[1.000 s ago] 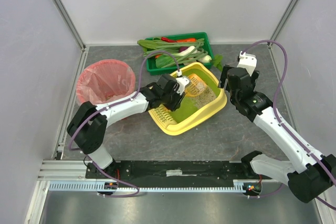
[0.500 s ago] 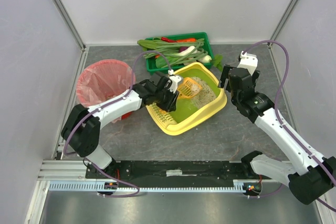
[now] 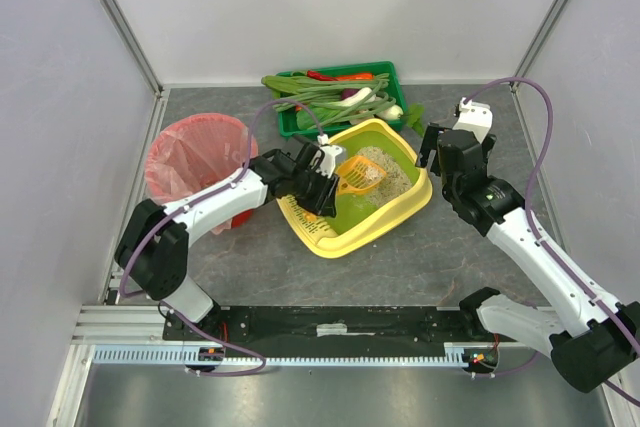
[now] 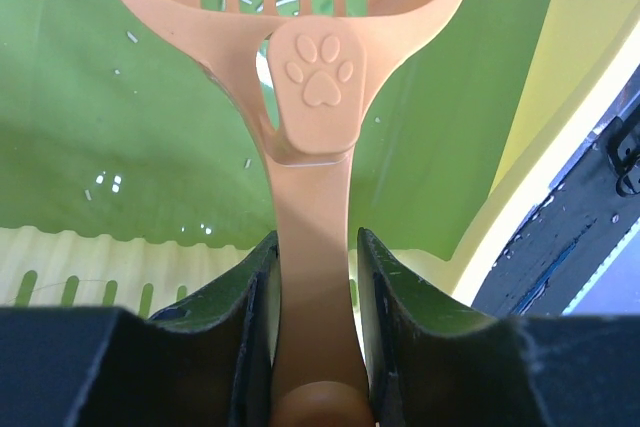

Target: Clean the litter box

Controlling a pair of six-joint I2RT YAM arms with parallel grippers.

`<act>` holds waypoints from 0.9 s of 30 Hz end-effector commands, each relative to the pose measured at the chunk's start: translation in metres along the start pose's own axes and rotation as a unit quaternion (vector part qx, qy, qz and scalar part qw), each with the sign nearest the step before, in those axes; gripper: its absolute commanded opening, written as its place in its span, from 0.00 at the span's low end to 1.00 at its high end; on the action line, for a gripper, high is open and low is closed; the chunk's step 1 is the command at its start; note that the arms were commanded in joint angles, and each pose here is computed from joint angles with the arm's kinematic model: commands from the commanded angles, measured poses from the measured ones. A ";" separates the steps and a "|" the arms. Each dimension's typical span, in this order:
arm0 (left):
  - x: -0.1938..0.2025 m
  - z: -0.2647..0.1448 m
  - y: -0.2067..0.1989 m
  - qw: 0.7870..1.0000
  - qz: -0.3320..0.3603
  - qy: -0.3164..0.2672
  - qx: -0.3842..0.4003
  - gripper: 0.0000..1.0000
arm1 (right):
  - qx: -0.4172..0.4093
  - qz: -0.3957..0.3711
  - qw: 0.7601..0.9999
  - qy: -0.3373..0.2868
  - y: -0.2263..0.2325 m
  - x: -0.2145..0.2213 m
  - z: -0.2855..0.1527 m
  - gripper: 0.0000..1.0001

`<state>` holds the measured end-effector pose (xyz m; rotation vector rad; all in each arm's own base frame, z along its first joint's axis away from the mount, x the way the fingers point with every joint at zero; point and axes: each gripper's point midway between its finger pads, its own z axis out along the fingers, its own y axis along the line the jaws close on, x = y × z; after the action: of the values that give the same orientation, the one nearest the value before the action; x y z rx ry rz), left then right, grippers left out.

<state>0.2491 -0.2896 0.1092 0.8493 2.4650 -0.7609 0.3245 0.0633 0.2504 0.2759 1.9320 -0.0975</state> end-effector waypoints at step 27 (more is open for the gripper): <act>-0.021 -0.024 -0.021 1.000 -0.015 -0.013 0.022 0.02 | 0.003 0.010 1.000 -0.022 -0.002 -0.011 -0.001 0.91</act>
<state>0.2459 -0.2857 0.1205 0.7578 2.5280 -0.8206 0.3253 0.0634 0.2513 0.2743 1.9269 -0.0973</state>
